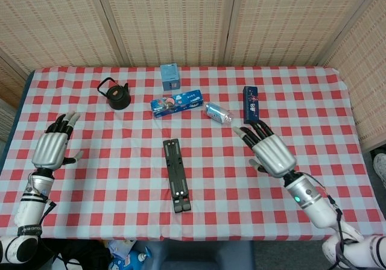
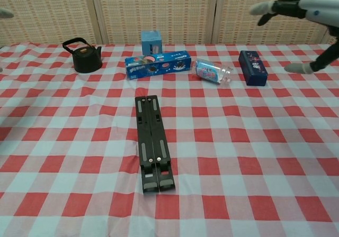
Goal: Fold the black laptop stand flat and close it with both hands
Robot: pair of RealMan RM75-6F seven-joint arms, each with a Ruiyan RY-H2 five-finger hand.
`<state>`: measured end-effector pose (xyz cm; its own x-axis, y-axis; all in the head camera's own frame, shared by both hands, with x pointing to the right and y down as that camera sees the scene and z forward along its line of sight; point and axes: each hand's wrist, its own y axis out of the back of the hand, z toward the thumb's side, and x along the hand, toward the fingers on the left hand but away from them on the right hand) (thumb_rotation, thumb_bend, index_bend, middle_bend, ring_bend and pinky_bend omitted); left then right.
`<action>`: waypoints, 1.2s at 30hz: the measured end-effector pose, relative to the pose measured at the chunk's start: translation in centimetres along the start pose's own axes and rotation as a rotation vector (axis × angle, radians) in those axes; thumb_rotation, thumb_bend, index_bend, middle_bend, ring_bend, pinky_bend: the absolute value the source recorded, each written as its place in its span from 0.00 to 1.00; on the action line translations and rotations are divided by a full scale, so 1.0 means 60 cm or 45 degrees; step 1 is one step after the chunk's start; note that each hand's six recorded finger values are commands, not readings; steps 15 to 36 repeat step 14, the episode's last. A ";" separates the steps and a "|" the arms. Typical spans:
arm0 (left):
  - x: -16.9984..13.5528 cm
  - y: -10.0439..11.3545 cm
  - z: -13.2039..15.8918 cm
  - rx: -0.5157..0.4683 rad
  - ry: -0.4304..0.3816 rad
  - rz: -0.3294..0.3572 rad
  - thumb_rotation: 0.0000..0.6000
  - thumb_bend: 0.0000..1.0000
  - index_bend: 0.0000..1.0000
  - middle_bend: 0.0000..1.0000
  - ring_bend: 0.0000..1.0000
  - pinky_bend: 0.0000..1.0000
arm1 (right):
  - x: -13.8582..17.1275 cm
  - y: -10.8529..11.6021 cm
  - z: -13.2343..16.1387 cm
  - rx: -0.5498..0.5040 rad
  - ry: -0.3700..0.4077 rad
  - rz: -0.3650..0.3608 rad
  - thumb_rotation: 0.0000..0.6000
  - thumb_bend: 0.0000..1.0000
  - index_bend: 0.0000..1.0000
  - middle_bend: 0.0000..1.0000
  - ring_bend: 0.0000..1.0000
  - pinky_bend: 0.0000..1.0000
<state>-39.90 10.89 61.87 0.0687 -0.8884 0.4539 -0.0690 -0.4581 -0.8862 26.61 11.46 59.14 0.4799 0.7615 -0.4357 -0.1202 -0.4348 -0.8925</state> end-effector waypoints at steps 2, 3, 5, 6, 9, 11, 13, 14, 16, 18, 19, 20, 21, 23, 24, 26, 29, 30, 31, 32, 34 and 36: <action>-0.020 0.004 -0.010 0.009 0.009 0.019 1.00 0.22 0.00 0.00 0.00 0.17 | 0.035 -0.003 -0.027 -0.020 -0.077 0.019 1.00 0.21 0.07 0.16 0.00 0.08; -0.029 0.006 -0.014 0.011 0.012 0.029 1.00 0.22 0.00 0.00 0.00 0.17 | 0.057 -0.004 -0.042 -0.032 -0.123 0.031 1.00 0.20 0.08 0.16 0.00 0.08; -0.053 0.009 -0.022 0.015 0.021 0.055 1.00 0.22 0.00 0.00 0.00 0.17 | 0.089 -0.004 -0.062 -0.047 -0.185 0.047 1.00 0.19 0.09 0.16 0.00 0.08; -0.064 0.010 -0.025 0.018 0.025 0.065 1.00 0.22 0.00 0.00 0.00 0.17 | 0.109 -0.004 -0.072 -0.055 -0.222 0.054 1.00 0.19 0.09 0.16 0.00 0.08; -0.103 0.012 -0.033 0.026 0.039 0.092 1.00 0.22 0.00 0.00 0.00 0.17 | 0.156 -0.007 -0.088 -0.073 -0.300 0.058 1.00 0.19 0.09 0.16 0.00 0.08; -0.131 0.012 -0.037 0.026 0.047 0.103 1.00 0.22 0.00 0.00 0.00 0.17 | 0.182 -0.007 -0.094 -0.081 -0.340 0.051 1.00 0.19 0.09 0.16 0.00 0.08; -0.156 0.012 -0.038 0.023 0.055 0.104 1.00 0.22 0.00 0.00 0.00 0.17 | 0.208 -0.004 -0.098 -0.079 -0.374 0.030 1.00 0.19 0.10 0.16 0.00 0.08; -0.166 0.011 -0.039 0.020 0.057 0.101 1.00 0.22 0.00 0.00 0.00 0.17 | 0.218 -0.003 -0.098 -0.074 -0.385 0.018 1.00 0.19 0.10 0.17 0.00 0.08; -0.166 0.011 -0.039 0.020 0.057 0.101 1.00 0.22 0.00 0.00 0.00 0.17 | 0.218 -0.003 -0.098 -0.074 -0.385 0.018 1.00 0.19 0.10 0.17 0.00 0.08; -0.166 0.011 -0.039 0.020 0.057 0.101 1.00 0.22 0.00 0.00 0.00 0.17 | 0.218 -0.003 -0.098 -0.074 -0.385 0.018 1.00 0.19 0.10 0.17 0.00 0.08; -0.166 0.011 -0.039 0.020 0.057 0.101 1.00 0.22 0.00 0.00 0.00 0.17 | 0.218 -0.003 -0.098 -0.074 -0.385 0.018 1.00 0.19 0.10 0.17 0.00 0.08; -0.166 0.011 -0.039 0.020 0.057 0.101 1.00 0.22 0.00 0.00 0.00 0.17 | 0.218 -0.003 -0.098 -0.074 -0.385 0.018 1.00 0.19 0.10 0.17 0.00 0.08; -0.166 0.011 -0.039 0.020 0.057 0.101 1.00 0.22 0.00 0.00 0.00 0.17 | 0.218 -0.003 -0.098 -0.074 -0.385 0.018 1.00 0.19 0.10 0.17 0.00 0.08; -0.166 0.011 -0.039 0.020 0.057 0.101 1.00 0.22 0.00 0.00 0.00 0.17 | 0.218 -0.003 -0.098 -0.074 -0.385 0.018 1.00 0.19 0.10 0.17 0.00 0.08; -0.166 0.011 -0.039 0.020 0.057 0.101 1.00 0.22 0.00 0.00 0.00 0.17 | 0.218 -0.003 -0.098 -0.074 -0.385 0.018 1.00 0.19 0.10 0.17 0.00 0.08; -0.166 0.011 -0.039 0.020 0.057 0.101 1.00 0.22 0.00 0.00 0.00 0.17 | 0.218 -0.003 -0.098 -0.074 -0.385 0.018 1.00 0.19 0.10 0.17 0.00 0.08; -0.166 0.011 -0.039 0.020 0.057 0.101 1.00 0.22 0.00 0.00 0.00 0.17 | 0.218 -0.003 -0.098 -0.074 -0.385 0.018 1.00 0.19 0.10 0.17 0.00 0.08; -0.166 0.011 -0.039 0.020 0.057 0.101 1.00 0.22 0.00 0.00 0.00 0.17 | 0.218 -0.003 -0.098 -0.074 -0.385 0.018 1.00 0.19 0.10 0.17 0.00 0.08; -0.166 0.011 -0.039 0.020 0.057 0.101 1.00 0.22 0.00 0.00 0.00 0.17 | 0.218 -0.003 -0.098 -0.074 -0.385 0.018 1.00 0.19 0.10 0.17 0.00 0.08; -0.166 0.011 -0.039 0.020 0.057 0.101 1.00 0.22 0.00 0.00 0.00 0.17 | 0.218 -0.003 -0.098 -0.074 -0.385 0.018 1.00 0.19 0.10 0.17 0.00 0.08; -0.166 0.011 -0.039 0.020 0.057 0.101 1.00 0.22 0.00 0.00 0.00 0.17 | 0.218 -0.003 -0.098 -0.074 -0.385 0.018 1.00 0.19 0.10 0.17 0.00 0.08; -0.166 0.011 -0.039 0.020 0.057 0.101 1.00 0.22 0.00 0.00 0.00 0.17 | 0.218 -0.003 -0.098 -0.074 -0.385 0.018 1.00 0.19 0.10 0.17 0.00 0.08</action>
